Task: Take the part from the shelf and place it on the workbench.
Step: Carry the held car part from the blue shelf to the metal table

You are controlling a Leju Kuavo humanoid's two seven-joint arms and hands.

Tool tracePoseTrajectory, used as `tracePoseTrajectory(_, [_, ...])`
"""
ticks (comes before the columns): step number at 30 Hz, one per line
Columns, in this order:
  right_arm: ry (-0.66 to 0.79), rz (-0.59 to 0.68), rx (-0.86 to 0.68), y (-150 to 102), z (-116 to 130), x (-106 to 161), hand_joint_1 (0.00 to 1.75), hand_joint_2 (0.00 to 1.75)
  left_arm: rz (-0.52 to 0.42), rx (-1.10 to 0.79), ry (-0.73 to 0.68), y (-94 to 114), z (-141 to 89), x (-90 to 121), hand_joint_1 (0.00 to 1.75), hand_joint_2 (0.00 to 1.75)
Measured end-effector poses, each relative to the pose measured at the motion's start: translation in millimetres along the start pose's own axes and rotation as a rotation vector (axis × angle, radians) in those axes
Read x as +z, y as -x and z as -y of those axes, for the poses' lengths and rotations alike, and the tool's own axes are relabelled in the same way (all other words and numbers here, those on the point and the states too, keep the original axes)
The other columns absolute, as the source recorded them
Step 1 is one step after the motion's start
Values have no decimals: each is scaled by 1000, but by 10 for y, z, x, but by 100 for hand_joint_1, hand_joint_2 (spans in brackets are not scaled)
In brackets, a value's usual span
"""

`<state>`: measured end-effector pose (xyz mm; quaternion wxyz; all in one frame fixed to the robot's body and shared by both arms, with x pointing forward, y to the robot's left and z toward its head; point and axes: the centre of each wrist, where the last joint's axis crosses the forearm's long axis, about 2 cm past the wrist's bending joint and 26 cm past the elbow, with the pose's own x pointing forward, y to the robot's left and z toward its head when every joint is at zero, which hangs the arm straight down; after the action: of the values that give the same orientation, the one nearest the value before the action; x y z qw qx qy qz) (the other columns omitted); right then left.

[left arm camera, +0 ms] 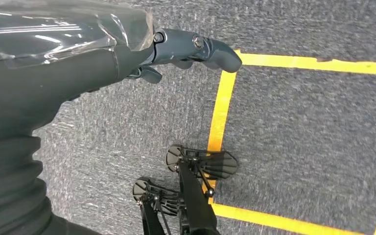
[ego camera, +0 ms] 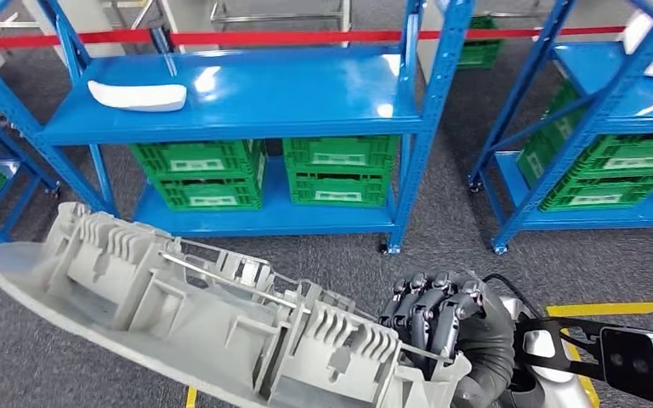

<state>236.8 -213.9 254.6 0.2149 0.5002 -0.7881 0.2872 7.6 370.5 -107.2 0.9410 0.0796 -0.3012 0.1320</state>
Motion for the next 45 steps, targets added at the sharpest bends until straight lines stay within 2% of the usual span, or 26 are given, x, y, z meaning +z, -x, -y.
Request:
tracePoseTrajectory(19, [-1, -12, 30, -32, 25, -20, 175, 175, 13, -23, -20, -37, -96, -15, 0, 175])
tracePoseTrajectory(34, [28, -12, 23, -49, -17, 87, 175, 175, 4, -58, -25, 24, -145, 26, 0, 175])
tracePoseTrajectory(45, [31, -29, 25, -42, -36, 129, 175, 175, 14, -68, -19, -6, -150, 8, 0, 175])
